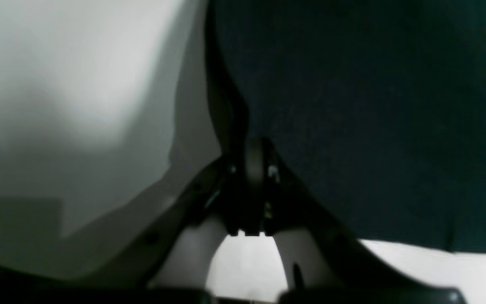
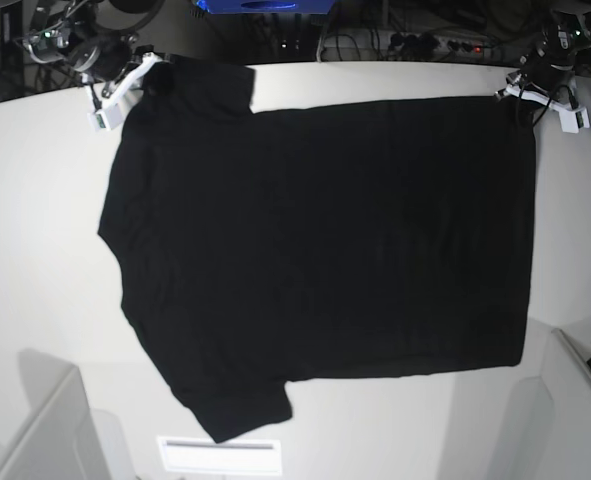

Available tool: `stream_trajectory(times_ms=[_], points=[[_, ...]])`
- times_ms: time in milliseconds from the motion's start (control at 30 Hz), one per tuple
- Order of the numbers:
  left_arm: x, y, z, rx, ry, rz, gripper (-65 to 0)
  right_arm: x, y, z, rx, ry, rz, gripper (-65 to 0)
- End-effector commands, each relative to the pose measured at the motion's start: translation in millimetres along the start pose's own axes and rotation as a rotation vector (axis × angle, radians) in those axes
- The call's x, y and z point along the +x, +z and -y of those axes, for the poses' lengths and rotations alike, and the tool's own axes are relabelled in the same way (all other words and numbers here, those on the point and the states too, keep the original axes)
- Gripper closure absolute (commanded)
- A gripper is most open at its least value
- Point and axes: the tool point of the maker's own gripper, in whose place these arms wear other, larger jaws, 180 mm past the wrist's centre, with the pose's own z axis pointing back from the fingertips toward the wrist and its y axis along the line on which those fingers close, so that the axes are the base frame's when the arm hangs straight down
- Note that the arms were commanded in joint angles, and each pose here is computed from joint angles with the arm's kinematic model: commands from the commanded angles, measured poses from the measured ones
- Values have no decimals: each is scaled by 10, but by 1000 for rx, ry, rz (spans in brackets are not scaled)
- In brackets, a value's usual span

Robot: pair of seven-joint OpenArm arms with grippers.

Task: Fold the T-shirt properly
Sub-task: 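Grasp the shoulder corners with both grippers and lift slightly, then pull the held shoulder edge toward the robot with both grippers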

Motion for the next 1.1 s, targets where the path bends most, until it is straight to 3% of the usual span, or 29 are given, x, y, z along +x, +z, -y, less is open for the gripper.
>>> stream_trajectory(times_ms=[0,400,633,867,1067], points=[[126,58,28,-8,-20,38,0,106,44,-20,6,16,38,0],[359,83,206,-39,-53,100,0,557,16,-102,17,88,81,0],[526,-22,361,-72,-19,160,0,852,16,-162,21,128,102,0],[684,-80,335,-37,45,199,0,1189,26,-211,24,163,156,0],[808,-76,431,-99,128,241,0,1428,53,-253,24,193,182,0]])
